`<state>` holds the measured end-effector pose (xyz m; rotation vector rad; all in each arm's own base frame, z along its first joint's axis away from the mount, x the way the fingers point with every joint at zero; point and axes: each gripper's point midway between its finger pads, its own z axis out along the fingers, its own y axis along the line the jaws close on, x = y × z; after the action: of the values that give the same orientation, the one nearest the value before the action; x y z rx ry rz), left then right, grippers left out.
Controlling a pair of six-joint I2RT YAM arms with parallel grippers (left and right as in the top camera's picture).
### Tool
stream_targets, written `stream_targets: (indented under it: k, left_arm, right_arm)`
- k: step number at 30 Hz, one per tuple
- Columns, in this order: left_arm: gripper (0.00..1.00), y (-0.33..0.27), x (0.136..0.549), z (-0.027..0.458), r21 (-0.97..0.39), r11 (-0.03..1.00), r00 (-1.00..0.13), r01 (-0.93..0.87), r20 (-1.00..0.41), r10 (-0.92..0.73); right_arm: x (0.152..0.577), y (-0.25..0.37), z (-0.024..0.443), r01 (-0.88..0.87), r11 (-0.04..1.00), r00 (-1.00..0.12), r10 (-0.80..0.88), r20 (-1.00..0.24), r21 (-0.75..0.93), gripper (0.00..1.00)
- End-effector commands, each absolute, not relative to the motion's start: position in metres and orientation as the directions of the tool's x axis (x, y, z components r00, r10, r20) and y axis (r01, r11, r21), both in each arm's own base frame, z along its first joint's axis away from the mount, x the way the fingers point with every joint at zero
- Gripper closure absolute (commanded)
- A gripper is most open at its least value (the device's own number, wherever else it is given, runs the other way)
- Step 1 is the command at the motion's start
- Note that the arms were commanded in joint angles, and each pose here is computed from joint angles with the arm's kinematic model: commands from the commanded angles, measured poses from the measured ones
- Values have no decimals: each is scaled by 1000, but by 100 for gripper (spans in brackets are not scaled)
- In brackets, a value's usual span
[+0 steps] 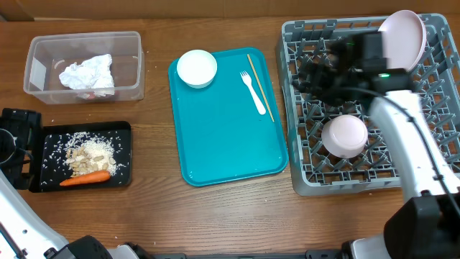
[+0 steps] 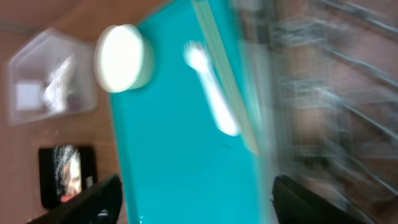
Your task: Sort waste into correct bins and load items into the dishwasher rack
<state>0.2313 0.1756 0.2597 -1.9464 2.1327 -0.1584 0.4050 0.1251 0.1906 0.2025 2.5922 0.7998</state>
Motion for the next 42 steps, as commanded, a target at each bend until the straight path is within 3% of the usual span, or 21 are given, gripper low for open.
stream_targets:
  k: [1,6,8,11,15,22,29,42]
  left_arm:
    - [0,176,231,259,-241,94,-69,-966,-110,-992]
    - [0,176,231,259,-241,94,-69,-966,-110,-992]
    - [0,176,231,259,-241,94,-69,-966,-110,-992]
    - [0,176,231,259,-241,94,-69,-966,-110,-992]
    - [0,176,231,259,-241,94,-69,-966,-110,-992]
    - [0,176,231,259,-241,94,-69,-966,-110,-992]
    - [0,176,231,259,-241,94,-69,-966,-110,-992]
    - [0,176,231,259,-241,94,-69,-966,-110,-992]
  right_arm:
    - [411,184,208,-77,820,-877,214,-429,567,18]
    - [441,212,164,-129,936,-811,90,-579,326,17]
    - [457,204,138,-159,967,-791,-5,-611,198,9]
    - [465,205,110,-225,966,-790,-102,-604,131,5]
    - [466,205,77,-222,968,-821,-121,-557,117,6]
    - [459,204,26,-217,971,-870,-144,-471,104,19]
    - [452,204,19,-219,971,-884,-154,-442,100,33]
    - [430,221,10,-260,964,-887,-218,-408,51,37]
